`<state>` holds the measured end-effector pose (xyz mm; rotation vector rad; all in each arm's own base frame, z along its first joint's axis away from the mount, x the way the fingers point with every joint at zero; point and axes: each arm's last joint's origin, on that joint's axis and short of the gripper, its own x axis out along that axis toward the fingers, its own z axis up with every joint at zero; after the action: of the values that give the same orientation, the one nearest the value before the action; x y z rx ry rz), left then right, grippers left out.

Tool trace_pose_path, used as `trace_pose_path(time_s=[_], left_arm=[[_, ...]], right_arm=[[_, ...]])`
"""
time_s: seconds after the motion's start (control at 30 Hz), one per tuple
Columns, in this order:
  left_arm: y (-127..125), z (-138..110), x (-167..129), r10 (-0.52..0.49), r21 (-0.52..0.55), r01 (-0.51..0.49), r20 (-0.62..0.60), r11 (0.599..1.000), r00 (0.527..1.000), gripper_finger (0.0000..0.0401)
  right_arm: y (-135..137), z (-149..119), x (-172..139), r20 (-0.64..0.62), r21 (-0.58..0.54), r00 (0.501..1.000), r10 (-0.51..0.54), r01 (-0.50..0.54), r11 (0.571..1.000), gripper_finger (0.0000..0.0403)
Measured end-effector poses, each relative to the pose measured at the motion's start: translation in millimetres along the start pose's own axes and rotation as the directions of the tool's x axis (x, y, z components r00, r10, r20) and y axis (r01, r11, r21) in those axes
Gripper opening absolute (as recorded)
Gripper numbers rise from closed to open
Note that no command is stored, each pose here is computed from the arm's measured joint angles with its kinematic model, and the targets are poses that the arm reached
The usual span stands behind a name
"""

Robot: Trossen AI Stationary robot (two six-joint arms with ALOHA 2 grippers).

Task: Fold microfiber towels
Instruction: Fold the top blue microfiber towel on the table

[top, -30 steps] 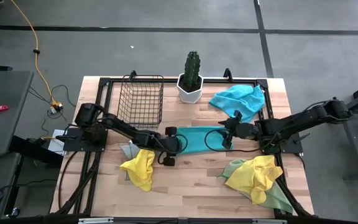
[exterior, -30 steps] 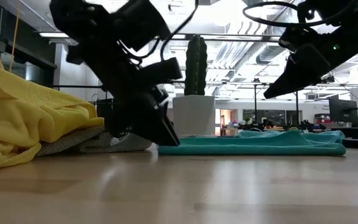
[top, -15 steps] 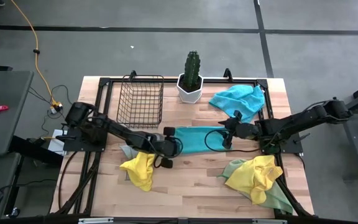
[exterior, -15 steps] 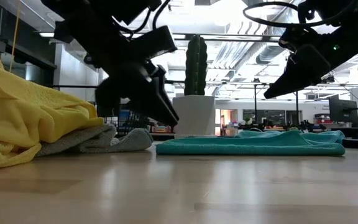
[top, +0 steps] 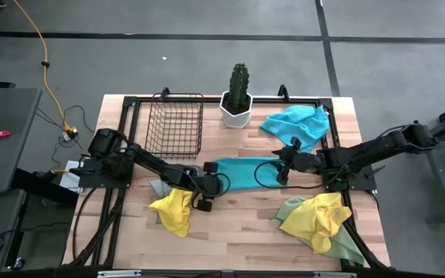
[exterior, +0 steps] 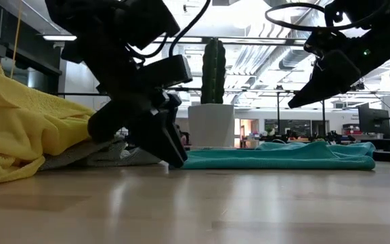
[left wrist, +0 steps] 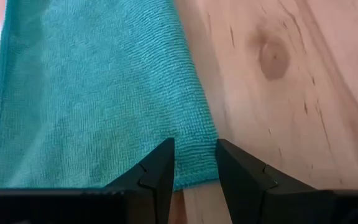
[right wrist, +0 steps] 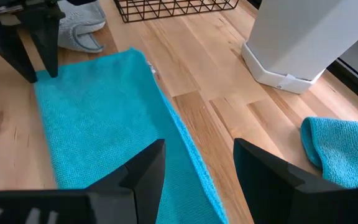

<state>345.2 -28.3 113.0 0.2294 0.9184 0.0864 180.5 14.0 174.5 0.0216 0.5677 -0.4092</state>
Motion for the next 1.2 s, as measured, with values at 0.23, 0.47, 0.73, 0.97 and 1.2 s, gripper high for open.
trace_pose_path(time_s=[0.23, 0.47, 0.73, 0.97, 1.2], left_arm=[[0.0, -0.3, 0.6, 0.0, 0.001, 0.0, -0.002, 1.0, 1.0, 0.011], [0.8, 1.6, -2.2, 0.001, 0.0, -0.001, -0.002, 1.0, 1.0, 0.011], [1.8, 10.6, -10.2, -0.055, -0.057, 0.053, -0.032, 0.997, 0.998, 0.0111], [-0.2, 7.7, -11.1, -0.057, -0.078, 0.052, -0.069, 0.996, 0.996, 0.0111], [-1.1, 5.1, -7.8, -0.052, -0.055, 0.047, -0.087, 0.997, 0.995, 0.0111]], right_arm=[[-0.1, 1.0, -0.5, -0.001, -0.066, 1.0, -0.001, 0.001, 0.998, 0.0183], [1.2, 11.6, -2.9, 0.028, -0.07, 1.0, 0.006, -0.004, 0.998, 0.0183], [0.8, 9.8, -2.8, 0.011, -0.079, 1.0, 0.003, -0.002, 0.997, 0.0183], [0.7, 9.4, -2.8, 0.007, -0.08, 1.0, 0.002, -0.001, 0.997, 0.0183], [0.7, 9.3, -2.8, 0.005, -0.08, 1.0, 0.002, -0.001, 0.997, 0.0183]])
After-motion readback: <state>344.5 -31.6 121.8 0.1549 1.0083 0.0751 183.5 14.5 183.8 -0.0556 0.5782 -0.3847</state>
